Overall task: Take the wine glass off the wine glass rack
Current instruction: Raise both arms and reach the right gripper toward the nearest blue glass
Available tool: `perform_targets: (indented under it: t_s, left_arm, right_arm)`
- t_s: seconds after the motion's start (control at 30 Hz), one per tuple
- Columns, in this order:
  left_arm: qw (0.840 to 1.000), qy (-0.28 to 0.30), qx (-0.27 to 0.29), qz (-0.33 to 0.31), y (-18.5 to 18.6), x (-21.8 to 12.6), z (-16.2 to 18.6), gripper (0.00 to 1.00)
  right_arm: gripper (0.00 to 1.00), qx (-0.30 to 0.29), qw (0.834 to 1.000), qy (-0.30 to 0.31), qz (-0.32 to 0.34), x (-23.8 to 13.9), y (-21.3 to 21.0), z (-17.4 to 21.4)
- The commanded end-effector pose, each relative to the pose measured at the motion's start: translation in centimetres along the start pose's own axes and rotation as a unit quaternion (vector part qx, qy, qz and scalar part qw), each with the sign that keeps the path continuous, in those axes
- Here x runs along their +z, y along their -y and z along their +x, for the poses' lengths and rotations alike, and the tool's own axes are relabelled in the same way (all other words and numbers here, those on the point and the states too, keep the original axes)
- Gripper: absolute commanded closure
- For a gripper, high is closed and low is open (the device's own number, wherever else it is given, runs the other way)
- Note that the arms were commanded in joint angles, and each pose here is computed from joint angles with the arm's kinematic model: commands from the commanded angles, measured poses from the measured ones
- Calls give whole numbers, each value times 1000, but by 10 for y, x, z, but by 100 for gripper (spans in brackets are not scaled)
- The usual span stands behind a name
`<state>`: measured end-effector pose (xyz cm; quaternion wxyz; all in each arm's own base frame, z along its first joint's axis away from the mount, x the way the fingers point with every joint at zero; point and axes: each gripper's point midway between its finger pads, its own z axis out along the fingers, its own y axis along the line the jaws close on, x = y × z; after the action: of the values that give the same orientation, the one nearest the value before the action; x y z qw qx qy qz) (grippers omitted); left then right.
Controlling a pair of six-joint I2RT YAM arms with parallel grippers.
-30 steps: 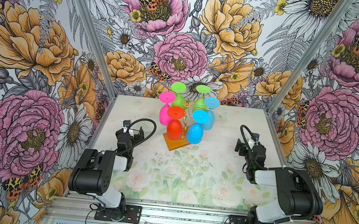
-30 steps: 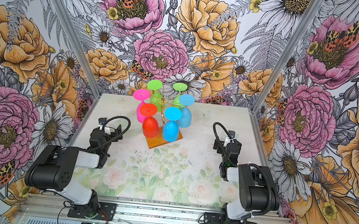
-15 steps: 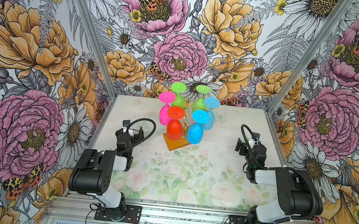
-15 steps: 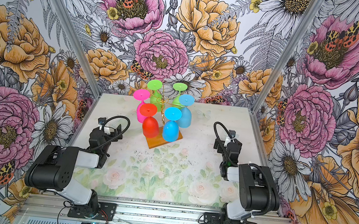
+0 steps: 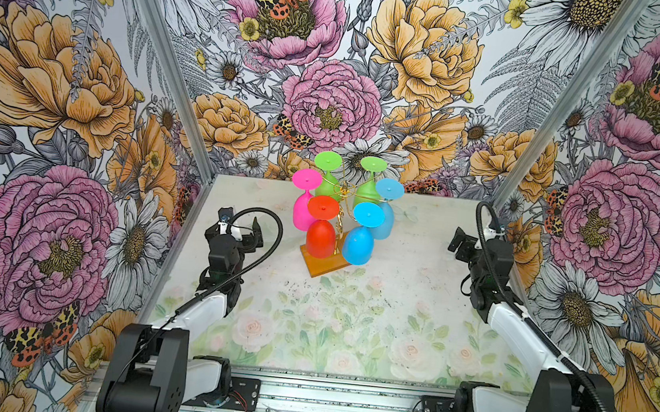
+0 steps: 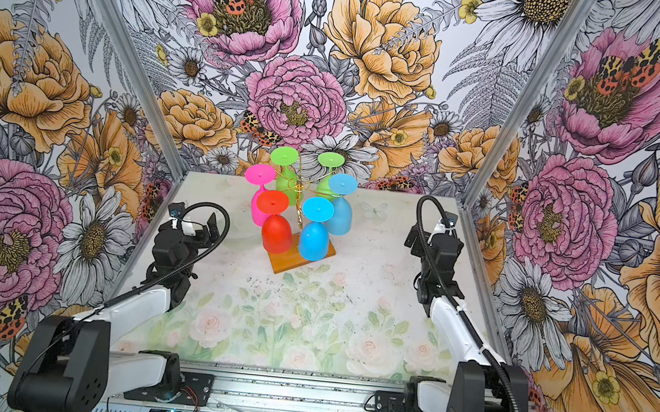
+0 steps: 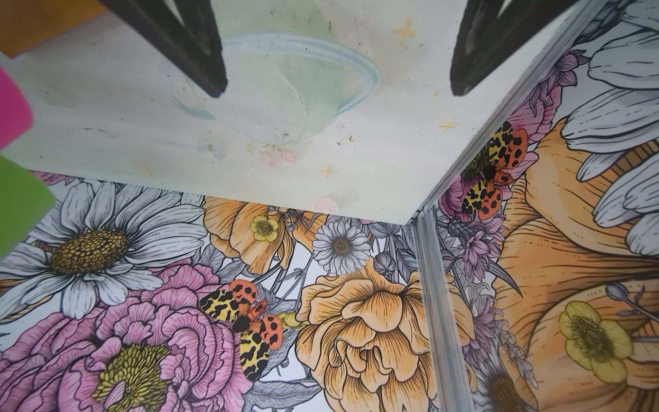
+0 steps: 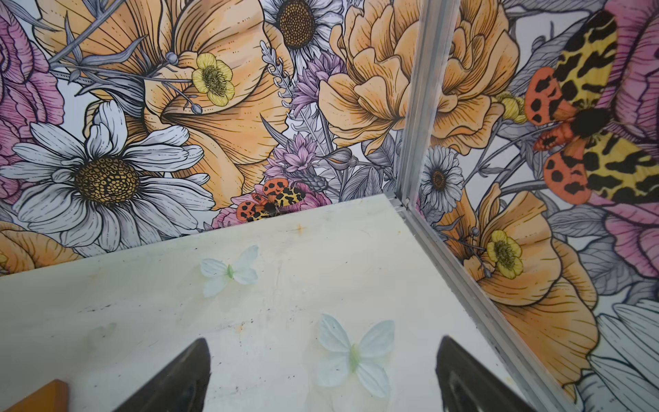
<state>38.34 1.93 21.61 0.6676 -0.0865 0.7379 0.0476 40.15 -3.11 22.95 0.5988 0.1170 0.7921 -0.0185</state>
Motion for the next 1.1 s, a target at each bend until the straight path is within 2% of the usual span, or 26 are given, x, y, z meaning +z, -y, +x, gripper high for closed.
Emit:
perform_targets:
  t_s: [0.0,0.1,0.17,0.23,0.33,0.53,0.73,0.83,1.07]
  left_arm:
    - [999,-32,2,-26,-3,-17,-3,1]
    - [999,-44,-17,2,6,-34,-16,1]
    - [997,-57,-33,25,13,-43,-23,1]
    - [995,-66,-47,58,24,-53,-29,1]
    - [992,-77,-49,83,35,-66,-37,1]
    - [987,-102,-32,117,51,-90,-51,1]
    - [982,-88,-21,168,70,-110,-66,1]
    - [981,-84,-18,174,72,-113,-68,1]
    - [975,-97,-15,201,82,-118,-67,1]
  right_arm:
    - [1,55,992,-109,-27,-22,-9,27]
    - [5,101,981,-137,-94,-40,-36,10]
    - [13,141,964,-162,-159,-52,-62,0]
    - [17,184,938,-180,-232,-66,-91,-12]
    - [20,206,918,-183,-286,-86,-119,-32]
    - [24,220,886,-186,-364,-121,-171,-63]
    - [28,238,849,-205,-425,-135,-211,-76]
    - [34,241,838,-212,-442,-137,-226,-77]
    - [45,230,824,-233,-462,-139,-257,-65]
